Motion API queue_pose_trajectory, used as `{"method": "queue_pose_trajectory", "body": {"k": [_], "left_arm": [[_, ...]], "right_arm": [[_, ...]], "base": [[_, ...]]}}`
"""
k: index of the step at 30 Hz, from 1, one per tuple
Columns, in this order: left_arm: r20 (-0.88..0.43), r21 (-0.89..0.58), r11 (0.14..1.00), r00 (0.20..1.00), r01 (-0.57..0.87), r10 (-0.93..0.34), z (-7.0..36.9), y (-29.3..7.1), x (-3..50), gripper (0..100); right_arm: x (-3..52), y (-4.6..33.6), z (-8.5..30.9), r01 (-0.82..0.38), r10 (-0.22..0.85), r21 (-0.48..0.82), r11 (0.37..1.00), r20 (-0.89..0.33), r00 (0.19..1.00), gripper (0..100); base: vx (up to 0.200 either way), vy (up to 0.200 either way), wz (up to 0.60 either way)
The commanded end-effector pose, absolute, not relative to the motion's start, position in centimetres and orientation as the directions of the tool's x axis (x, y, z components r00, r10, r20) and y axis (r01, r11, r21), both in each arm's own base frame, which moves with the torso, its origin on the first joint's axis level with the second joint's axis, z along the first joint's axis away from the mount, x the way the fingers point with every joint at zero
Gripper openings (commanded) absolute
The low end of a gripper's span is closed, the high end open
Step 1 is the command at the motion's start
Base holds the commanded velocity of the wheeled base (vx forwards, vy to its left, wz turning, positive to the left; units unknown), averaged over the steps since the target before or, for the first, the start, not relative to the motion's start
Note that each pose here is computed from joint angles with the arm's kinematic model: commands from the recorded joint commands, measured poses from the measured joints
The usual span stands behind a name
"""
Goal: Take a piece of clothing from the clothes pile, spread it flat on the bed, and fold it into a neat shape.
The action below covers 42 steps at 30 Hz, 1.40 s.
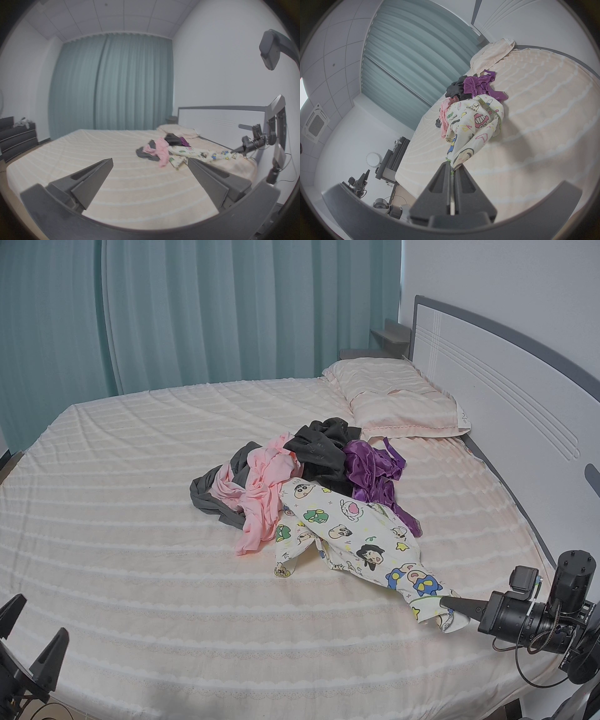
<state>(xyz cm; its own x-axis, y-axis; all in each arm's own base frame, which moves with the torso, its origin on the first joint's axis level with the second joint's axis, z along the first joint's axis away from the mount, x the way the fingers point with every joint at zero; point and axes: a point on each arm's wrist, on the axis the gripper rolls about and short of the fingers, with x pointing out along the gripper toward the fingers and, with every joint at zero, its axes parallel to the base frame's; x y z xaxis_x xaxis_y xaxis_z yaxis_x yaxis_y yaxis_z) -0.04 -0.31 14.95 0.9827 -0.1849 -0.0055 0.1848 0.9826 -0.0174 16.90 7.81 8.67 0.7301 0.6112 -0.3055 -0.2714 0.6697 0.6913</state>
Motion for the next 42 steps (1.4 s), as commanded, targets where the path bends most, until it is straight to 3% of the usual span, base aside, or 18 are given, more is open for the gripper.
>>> {"method": "queue_pose_trajectory", "body": {"k": [1,7,13,20,42], "left_arm": [[-0.365,-0.100,0.859,0.784,0.503,-0.502,15.0,-2.9,8.3,100],[-0.548,-0.135,0.809,0.638,0.572,-0.542,11.5,-6.4,13.3,100],[-0.621,-0.097,0.821,0.611,0.562,-0.491,8.4,-9.4,17.2,100],[-0.561,-0.093,0.891,0.716,0.443,-0.415,3.0,-15.4,23.0,100],[-0.428,-0.140,0.927,0.823,0.347,-0.373,-3.4,-21.1,34.9,100]], "right_arm": [[16.0,5.8,9.2,-0.232,0.598,0.715,0.660,-0.313,0.738,0],[15.2,5.7,10.0,-0.281,0.641,0.725,0.629,-0.280,0.715,0],[15.3,5.8,9.9,-0.282,0.645,0.723,0.630,-0.286,0.709,0],[15.4,5.8,9.8,-0.278,0.645,0.726,0.630,-0.288,0.708,0],[15.8,5.9,9.9,-0.284,0.643,0.722,0.631,-0.282,0.712,0]], "base": [[0.000,0.000,0.00],[0.000,0.000,0.00],[0.000,0.000,0.00],[0.000,0.000,0.00],[0.000,0.000,0.00]]}}
